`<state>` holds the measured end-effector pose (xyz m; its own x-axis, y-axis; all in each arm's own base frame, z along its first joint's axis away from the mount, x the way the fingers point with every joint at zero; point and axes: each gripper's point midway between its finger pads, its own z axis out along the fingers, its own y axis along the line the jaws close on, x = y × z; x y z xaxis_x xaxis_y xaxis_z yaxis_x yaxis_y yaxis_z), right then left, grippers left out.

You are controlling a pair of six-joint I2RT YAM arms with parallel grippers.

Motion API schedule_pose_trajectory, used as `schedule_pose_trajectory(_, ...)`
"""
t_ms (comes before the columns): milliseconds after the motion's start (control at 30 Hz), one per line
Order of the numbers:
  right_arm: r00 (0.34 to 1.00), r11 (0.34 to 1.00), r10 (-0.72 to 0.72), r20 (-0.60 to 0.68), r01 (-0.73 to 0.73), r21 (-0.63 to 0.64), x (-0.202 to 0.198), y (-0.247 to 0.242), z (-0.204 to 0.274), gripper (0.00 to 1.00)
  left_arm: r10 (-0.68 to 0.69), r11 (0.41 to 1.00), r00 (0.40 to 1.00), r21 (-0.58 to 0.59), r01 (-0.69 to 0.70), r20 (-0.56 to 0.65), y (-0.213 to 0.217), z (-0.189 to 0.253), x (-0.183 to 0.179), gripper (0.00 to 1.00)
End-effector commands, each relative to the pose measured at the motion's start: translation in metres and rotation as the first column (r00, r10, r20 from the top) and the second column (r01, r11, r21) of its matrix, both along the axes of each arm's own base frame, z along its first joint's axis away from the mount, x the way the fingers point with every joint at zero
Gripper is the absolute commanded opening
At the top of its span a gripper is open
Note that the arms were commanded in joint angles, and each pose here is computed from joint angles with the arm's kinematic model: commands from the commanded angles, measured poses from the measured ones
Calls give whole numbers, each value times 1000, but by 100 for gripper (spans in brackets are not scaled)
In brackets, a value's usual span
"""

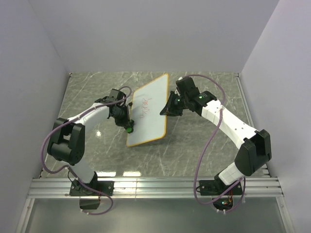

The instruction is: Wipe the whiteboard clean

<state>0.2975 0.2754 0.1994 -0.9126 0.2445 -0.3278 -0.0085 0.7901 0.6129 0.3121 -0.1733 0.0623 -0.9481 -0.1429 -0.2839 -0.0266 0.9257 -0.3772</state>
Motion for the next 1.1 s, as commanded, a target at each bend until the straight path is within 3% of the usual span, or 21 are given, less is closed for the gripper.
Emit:
schedule_pose_trajectory(0, 1000, 993, 8, 14, -6, -118, 3, -9, -19, 0, -79, 994, 997, -80, 77, -21, -29, -9, -2, 0)
schedule_pose_trajectory(133, 1000, 993, 17, -1, -17, -114, 0, -8, -24, 0, -109, 985, 992, -130, 116, 56, -58, 31, 14, 0)
schedule_pose_trajectory(333, 999, 995, 27, -36, -31, -95, -4, -3, -33, 0, -197, 933, 972, -280, 226, 128, -130, 93, 9, 0)
schedule_pose_trajectory(633, 998, 995, 39, -54, -44, -94, -11, -5, -40, 0, -231, 894, 960, -356, 274, 159, -165, 127, 28, 0)
schedule_pose_trajectory(867, 998, 993, 44, -52, -50, -111, -15, -10, -40, 0, -213, 921, 976, -325, 216, 45, -148, 76, 35, 0)
schedule_pose_trajectory(1067, 998, 992, 43, -49, -48, -120, -17, -13, -37, 0, -141, 948, 988, -294, 120, -53, -101, 20, 32, 0)
